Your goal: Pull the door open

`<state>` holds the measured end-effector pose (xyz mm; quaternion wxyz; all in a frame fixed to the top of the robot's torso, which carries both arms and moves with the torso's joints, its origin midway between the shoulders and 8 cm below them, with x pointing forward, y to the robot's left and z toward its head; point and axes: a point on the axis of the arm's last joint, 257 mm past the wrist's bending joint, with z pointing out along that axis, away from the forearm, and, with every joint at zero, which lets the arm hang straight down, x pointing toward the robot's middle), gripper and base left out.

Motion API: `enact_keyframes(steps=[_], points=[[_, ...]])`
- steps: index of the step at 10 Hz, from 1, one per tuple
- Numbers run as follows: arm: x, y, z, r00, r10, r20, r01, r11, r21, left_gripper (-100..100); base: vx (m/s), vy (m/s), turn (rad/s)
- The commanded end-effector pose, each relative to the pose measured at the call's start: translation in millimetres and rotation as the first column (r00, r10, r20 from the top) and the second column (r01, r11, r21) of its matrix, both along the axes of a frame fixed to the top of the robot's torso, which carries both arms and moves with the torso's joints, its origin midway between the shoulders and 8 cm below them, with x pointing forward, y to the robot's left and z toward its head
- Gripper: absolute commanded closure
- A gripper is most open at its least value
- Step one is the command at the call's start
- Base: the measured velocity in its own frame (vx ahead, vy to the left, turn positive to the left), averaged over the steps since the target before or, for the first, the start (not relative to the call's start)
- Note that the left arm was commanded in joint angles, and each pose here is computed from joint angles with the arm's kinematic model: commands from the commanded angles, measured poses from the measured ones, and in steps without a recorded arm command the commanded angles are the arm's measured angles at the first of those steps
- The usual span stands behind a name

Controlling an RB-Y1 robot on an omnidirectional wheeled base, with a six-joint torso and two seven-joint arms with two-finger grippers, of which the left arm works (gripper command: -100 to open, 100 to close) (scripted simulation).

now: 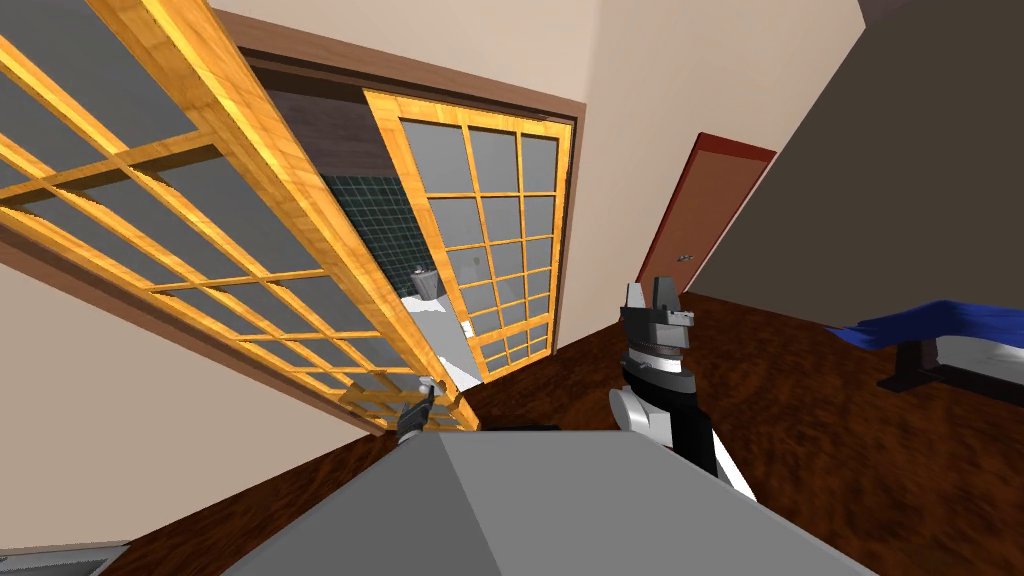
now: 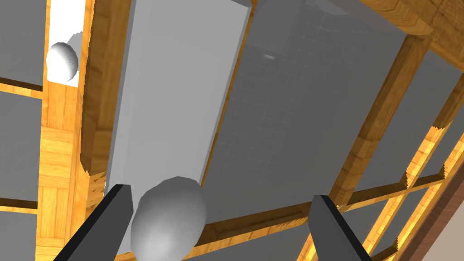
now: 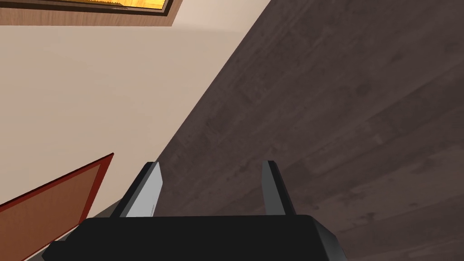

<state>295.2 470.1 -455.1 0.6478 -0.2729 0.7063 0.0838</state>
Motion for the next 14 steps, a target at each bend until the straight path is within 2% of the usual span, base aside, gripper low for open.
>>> enact_keyframes(steps=[1,2,4,7,14], points=[[-17.4,20.0,-4.4,0.9988,0.034,-0.035,-0.034,0.9994,0.001,100,-0.016,-0.002,-0.004],[-23.1,23.9,-5.4,0.9986,0.047,-0.023,-0.048,0.9984,-0.030,100,-0.044,-0.010,-0.031],[-23.1,23.9,-5.4,0.9986,0.047,-0.023,-0.048,0.9984,-0.030,100,-0.028,-0.002,0.006],[-32.7,30.9,-6.4,0.9971,0.075,0.008,-0.074,0.9925,-0.098,100,-0.054,-0.008,-0.025],[-32.7,30.9,-6.4,0.9971,0.075,0.008,-0.074,0.9925,-0.098,100,-0.011,0.000,0.000]])
